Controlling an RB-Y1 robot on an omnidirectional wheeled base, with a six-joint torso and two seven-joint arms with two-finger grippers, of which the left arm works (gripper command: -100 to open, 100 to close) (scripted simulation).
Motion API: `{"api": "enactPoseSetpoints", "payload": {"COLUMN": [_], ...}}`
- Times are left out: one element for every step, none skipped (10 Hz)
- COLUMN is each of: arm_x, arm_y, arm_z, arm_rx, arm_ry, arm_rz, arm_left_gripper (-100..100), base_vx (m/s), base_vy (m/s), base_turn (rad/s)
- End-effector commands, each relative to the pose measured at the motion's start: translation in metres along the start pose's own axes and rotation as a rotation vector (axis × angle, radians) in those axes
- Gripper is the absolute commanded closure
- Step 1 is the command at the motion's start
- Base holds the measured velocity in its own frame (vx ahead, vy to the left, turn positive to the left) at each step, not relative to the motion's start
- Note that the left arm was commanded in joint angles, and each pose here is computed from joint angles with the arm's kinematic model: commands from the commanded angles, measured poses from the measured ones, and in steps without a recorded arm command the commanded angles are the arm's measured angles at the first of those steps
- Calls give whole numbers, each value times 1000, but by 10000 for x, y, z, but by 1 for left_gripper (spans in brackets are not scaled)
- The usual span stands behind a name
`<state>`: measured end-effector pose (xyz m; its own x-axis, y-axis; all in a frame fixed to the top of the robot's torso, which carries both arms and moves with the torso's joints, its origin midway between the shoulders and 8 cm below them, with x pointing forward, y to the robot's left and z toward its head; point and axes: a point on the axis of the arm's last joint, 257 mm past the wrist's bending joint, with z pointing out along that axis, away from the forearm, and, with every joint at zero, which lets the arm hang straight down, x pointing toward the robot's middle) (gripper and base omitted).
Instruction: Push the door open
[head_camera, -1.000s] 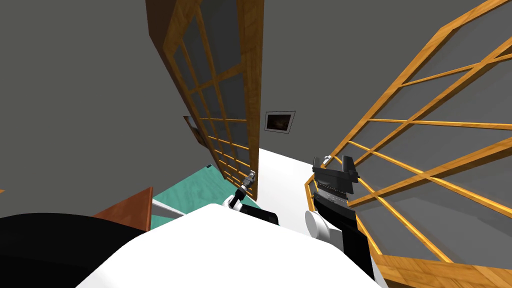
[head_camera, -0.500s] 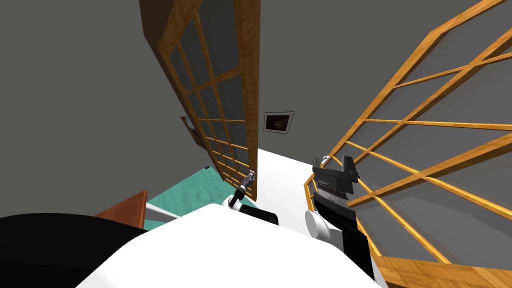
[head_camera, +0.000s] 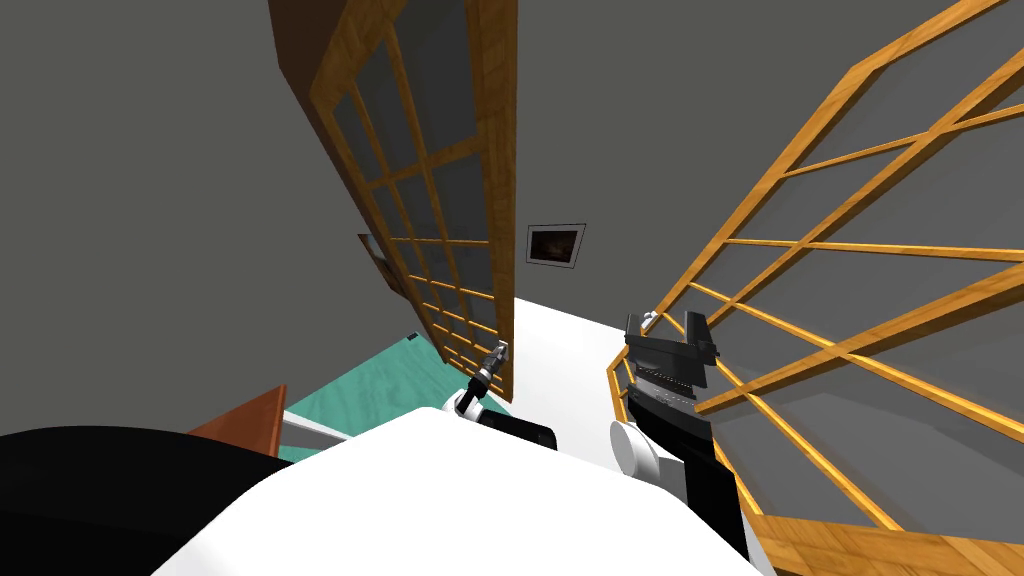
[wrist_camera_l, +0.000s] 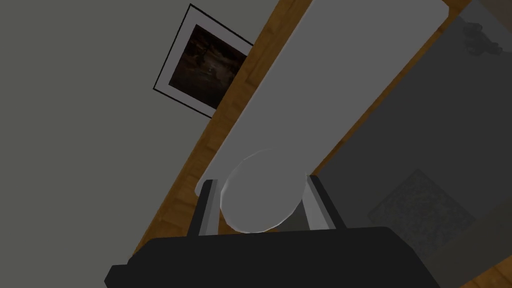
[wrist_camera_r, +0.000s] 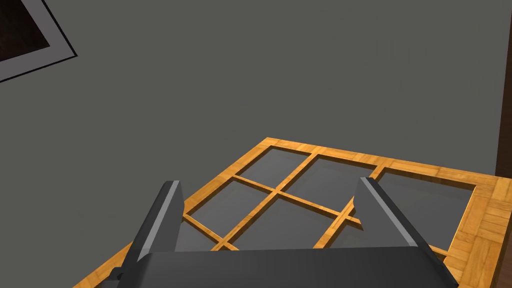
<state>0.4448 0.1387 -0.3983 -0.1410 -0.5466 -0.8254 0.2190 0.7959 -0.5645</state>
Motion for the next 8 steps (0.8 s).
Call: {"api": "enactPoseSetpoints", "payload": {"arm_x": [-151, -183, -160, -216, -249, -249, -282, -282], "arm_y": [177, 214, 230, 252, 289, 289, 325, 325], "arm_z": [14, 12, -2, 10, 7, 7, 5, 5], "arm_rx": [-22, -30, -34, -36, -44, -43, -50, -50], "arm_ry": [-27, -36, -31, -46, -56, -56, -67, -67], "arm_rz": [-44, -73, -90, -130, -166, -183, -225, -231], "arm_left_gripper": [100, 100, 100, 100, 100, 100, 100, 100], "base_vx": [20, 38, 42, 42, 64, 47, 40, 41], "base_vy": [-10, -25, -19, -7, -13, -14, -17, -1], "base_turn": [-30, -37, -19, -24, -20, -19, -21, 23]}}
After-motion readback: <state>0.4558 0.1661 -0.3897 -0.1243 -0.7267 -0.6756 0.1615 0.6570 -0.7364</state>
